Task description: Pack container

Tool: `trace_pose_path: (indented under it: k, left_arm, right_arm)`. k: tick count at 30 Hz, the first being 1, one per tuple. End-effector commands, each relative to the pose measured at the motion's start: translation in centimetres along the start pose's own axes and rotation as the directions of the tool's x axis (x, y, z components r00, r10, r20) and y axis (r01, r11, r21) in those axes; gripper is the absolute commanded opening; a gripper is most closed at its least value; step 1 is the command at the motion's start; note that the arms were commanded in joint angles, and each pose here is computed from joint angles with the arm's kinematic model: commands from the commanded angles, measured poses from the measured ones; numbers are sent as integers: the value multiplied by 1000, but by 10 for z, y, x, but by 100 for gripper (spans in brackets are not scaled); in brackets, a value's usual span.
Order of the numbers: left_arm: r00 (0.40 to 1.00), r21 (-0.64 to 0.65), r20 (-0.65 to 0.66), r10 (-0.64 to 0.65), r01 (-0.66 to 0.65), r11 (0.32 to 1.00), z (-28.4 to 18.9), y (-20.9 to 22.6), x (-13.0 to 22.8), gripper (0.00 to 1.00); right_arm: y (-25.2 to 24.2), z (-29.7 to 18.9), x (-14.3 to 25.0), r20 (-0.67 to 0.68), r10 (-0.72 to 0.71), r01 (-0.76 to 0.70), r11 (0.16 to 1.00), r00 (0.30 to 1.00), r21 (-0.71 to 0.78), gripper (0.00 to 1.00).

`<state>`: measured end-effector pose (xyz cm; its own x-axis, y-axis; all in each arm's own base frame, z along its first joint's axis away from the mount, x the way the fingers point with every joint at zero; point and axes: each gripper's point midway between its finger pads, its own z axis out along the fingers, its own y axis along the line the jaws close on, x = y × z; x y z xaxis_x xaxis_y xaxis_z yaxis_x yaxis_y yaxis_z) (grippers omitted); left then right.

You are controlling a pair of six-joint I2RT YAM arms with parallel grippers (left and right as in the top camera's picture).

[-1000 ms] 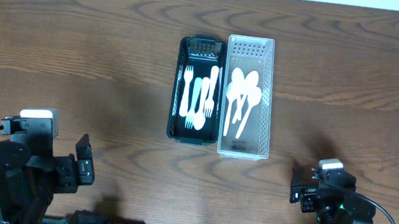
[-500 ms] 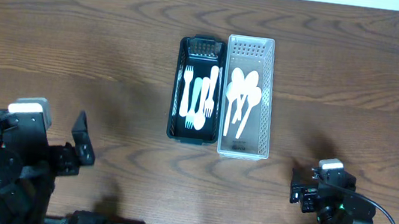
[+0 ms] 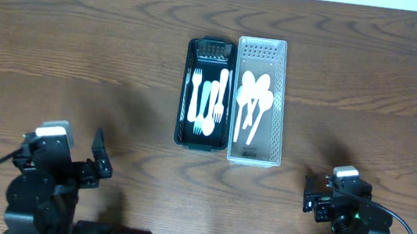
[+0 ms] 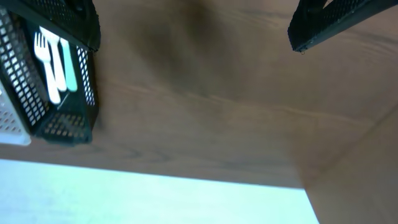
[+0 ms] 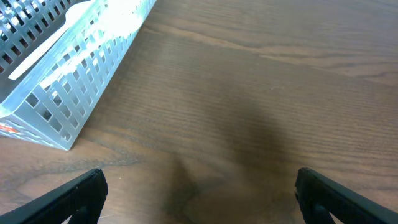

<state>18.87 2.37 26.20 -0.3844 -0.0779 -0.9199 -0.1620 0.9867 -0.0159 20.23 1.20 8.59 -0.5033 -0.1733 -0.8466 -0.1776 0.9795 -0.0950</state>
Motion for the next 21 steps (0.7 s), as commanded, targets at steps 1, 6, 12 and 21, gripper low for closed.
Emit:
trace_pose_path:
  k: [1,6,12,21]
  left_arm:
    - [1000,-7,12,-22,22,1000,5,2,14,98]
    - [998,-2,57,-29,29,1000,16,1,27,98]
    - [994,4,106,-38,37,999,29,0,39,98]
    - [991,7,127,-41,41,999,46,0,65,98]
  right_arm:
    - [2,1,0,6,-18,18,1000,1000,-10,99]
    - [2,1,0,6,-18,18,1000,1000,-11,99]
    - [2,1,0,6,-18,18,1000,1000,-10,99]
    - [2,1,0,6,-18,18,1000,1000,-10,99]
